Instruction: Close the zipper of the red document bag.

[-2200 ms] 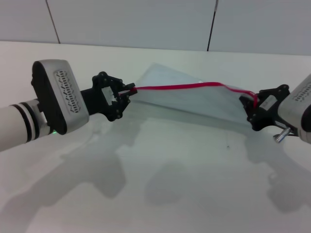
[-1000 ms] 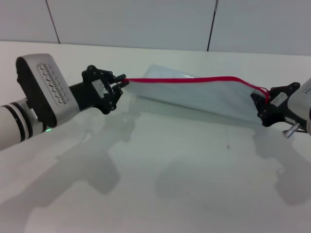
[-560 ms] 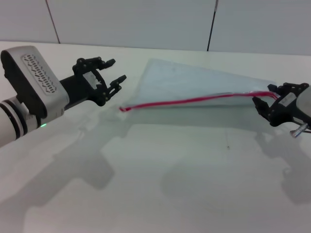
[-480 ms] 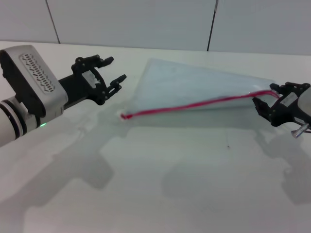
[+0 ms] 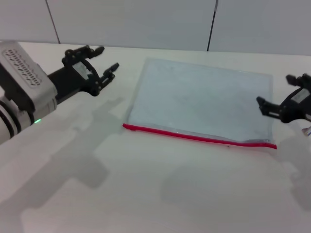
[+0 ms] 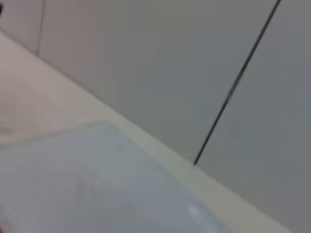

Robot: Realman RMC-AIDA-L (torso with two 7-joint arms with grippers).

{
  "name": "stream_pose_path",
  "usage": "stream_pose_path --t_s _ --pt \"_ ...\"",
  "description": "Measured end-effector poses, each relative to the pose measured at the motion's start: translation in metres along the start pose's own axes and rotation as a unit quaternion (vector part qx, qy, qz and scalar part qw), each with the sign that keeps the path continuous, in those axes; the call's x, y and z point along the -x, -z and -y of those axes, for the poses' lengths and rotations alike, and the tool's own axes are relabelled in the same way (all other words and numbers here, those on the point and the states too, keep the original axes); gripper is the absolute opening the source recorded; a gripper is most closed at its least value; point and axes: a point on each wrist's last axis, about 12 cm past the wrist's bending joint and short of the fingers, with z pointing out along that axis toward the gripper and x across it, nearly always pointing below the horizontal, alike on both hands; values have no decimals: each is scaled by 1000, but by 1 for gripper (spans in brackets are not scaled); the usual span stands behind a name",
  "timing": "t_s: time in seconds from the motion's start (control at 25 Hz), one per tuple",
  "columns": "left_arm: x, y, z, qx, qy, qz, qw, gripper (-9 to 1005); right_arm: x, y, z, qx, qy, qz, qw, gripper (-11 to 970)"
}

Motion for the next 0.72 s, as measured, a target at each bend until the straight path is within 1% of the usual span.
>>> stream_pose_path --t_s 0.12,0.28,0.44,0.56,0.6,0.68,0.72 --pt "2 5 -3 23 11 21 999 496 5 5 1 -23 -12 24 999 785" --pt "6 8 -8 58 59 48 995 494 8 0 -6 -50 -45 65 996 880" --pt "10 8 -4 77 106 72 989 491 5 -8 -17 -99 -81 112 985 877" --pt "12 10 2 90 147 88 981 490 -1 -10 -22 -158 -114 146 970 875" --pt "11 13 2 101 166 94 977 489 -3 -10 -22 -169 -120 151 967 874" --pt "7 20 4 120 189 98 970 488 -13 -11 -23 -199 -139 162 956 873" --pt "6 22 4 126 191 98 968 488 -20 -12 -22 -215 -152 165 950 872"
